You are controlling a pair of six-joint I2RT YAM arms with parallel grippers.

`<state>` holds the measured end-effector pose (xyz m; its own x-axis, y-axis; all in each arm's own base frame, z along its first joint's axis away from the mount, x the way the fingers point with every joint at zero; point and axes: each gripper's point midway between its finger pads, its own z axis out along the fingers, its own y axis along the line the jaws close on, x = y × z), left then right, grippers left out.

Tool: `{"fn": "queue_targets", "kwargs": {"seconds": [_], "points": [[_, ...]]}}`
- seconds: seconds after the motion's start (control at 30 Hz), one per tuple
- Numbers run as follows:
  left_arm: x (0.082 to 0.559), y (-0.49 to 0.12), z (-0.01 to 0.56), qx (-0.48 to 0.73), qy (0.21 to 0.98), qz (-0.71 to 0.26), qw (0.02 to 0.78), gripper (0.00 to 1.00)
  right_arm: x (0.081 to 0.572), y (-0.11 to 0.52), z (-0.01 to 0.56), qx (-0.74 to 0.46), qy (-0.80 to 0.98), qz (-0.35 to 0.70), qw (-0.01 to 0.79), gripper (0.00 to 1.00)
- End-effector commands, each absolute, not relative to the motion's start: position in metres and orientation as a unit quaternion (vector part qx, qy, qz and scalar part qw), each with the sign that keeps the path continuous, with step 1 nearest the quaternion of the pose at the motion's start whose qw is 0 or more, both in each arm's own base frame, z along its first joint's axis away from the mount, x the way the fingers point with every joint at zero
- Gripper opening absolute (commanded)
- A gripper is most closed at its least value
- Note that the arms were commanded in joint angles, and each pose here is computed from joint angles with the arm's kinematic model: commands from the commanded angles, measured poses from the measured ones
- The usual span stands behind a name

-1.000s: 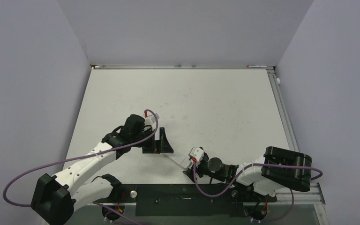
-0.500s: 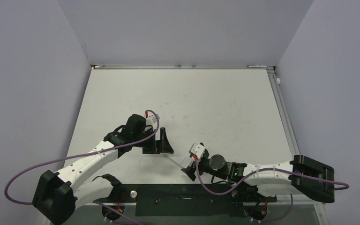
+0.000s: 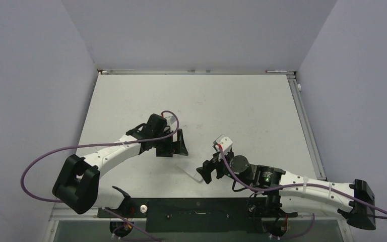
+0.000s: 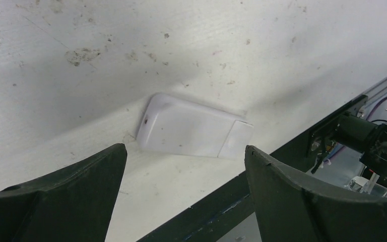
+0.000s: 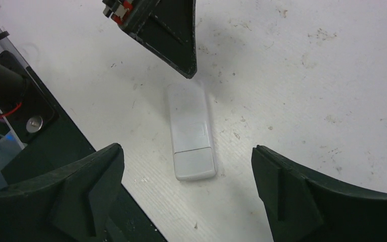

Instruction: Load the batteries into the remote control

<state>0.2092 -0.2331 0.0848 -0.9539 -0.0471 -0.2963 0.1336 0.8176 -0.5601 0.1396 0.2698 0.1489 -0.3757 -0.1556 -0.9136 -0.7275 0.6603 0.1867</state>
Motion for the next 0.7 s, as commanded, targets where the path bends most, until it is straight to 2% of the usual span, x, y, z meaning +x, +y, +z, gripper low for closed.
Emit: {"fn": "queue_targets", "kwargs": {"seconds": [0.0,0.23,0.47,0.67], "points": [[0.235,-0.241,0.085,0.03,0.937,-0.298,0.179,0.83,0.143,0.257,0.138,-0.243,0.831,0.251,0.434,0.99],[0.241,-0.248,0.074,0.034,0.937,-0.301,0.174,0.73,0.136,0.256,0.116,-0.208,0.856,0.254,0.4,0.98],[0.234,-0.253,0.059,0.041,0.94,-0.302,0.152,0.64,0.139,0.246,0.106,-0.155,0.868,0.251,0.4,0.94],[0.225,-0.256,0.046,0.046,0.945,-0.293,0.14,0.61,0.14,0.245,0.104,-0.149,0.869,0.251,0.399,0.94]]}}
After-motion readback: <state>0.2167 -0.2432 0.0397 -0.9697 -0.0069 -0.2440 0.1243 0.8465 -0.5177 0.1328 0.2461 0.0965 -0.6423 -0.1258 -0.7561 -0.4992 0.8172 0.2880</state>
